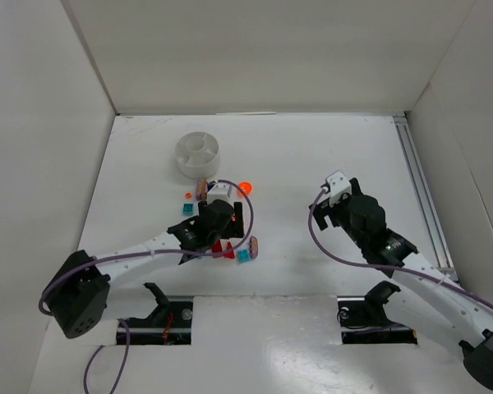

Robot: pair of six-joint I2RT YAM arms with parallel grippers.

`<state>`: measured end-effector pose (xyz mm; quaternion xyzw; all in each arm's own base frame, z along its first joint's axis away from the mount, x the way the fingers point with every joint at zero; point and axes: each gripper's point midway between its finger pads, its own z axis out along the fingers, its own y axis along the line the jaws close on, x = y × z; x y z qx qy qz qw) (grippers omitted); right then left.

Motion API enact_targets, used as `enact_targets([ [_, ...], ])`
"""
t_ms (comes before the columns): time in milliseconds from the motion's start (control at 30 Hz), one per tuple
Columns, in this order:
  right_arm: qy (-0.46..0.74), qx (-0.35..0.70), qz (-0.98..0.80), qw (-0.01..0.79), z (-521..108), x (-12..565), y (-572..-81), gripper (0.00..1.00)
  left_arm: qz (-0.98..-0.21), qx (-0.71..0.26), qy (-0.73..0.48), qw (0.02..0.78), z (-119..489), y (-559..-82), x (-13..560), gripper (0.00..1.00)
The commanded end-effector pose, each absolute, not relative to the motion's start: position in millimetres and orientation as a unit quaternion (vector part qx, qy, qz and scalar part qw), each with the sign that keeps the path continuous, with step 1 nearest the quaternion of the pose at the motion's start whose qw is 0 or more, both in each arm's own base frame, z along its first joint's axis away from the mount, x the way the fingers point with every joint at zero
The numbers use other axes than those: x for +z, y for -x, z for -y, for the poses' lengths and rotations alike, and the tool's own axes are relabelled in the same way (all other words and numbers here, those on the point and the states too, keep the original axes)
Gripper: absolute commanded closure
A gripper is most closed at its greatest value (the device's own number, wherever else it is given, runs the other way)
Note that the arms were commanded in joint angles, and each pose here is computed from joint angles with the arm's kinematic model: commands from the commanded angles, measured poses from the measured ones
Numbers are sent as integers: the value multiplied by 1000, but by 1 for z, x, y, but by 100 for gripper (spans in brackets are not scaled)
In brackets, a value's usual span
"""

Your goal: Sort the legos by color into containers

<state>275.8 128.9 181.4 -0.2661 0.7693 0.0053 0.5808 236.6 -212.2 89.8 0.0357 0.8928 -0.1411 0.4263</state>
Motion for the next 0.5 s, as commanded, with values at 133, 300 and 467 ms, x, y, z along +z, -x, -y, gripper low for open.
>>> enact_targets([
  [133, 245, 4, -758, 604, -115, 202, -275, 6, -867, -216, -79, 442, 232, -283, 104, 36],
  [300, 248, 5, -761, 600, -112, 200, -277, 7, -875, -208, -82, 429, 225, -295, 90, 48],
  [467, 251, 3, -763, 596, -111, 199, -281, 7, -889, -212, -77, 398, 213, -308, 71, 59],
])
